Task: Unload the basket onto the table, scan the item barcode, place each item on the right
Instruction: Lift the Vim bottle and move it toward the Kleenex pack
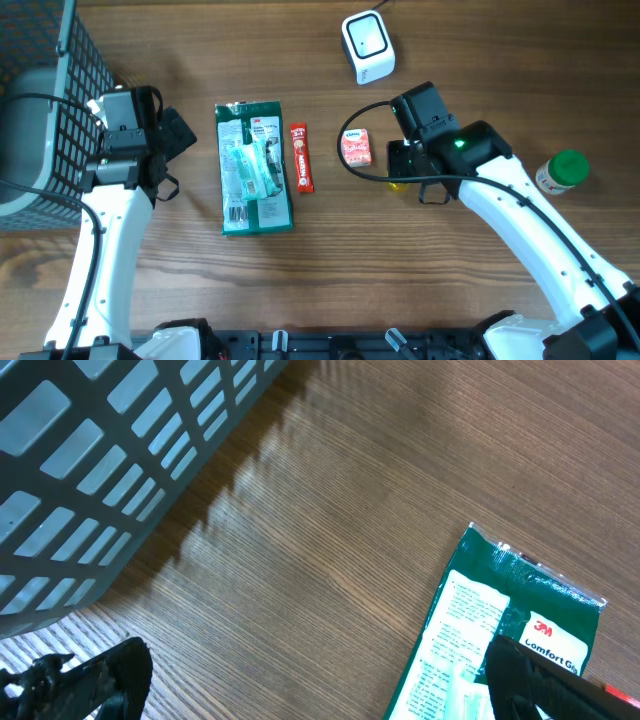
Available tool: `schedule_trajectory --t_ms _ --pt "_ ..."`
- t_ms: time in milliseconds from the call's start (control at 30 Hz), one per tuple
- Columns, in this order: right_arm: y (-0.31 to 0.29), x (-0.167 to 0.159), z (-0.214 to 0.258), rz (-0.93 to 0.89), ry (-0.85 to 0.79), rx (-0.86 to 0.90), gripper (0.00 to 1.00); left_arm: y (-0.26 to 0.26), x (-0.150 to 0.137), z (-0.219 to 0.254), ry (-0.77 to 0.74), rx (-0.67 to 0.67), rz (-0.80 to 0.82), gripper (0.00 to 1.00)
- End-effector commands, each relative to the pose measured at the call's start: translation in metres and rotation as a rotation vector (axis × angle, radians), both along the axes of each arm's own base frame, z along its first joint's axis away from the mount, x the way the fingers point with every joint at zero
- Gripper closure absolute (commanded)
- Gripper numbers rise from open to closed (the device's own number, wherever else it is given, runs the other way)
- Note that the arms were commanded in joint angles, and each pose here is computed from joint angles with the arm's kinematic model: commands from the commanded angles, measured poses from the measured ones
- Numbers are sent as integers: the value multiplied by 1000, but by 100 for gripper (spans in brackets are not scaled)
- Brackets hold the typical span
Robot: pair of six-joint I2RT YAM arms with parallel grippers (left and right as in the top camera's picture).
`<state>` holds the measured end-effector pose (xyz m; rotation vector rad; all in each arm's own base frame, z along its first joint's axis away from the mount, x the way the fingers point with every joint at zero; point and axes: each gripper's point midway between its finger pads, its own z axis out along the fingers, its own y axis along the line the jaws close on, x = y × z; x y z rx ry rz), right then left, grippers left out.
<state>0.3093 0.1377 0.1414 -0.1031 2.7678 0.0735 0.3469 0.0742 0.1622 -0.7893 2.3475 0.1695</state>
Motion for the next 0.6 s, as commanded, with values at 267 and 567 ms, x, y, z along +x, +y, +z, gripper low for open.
schedule_trajectory --t_ms 267,567 --pt "-7 -6 -36 4 7 -27 55 4 1 5 -8 18 4 0" --pt "-3 1 -25 4 -19 -13 9 4 1 5 -9 18 4 0"
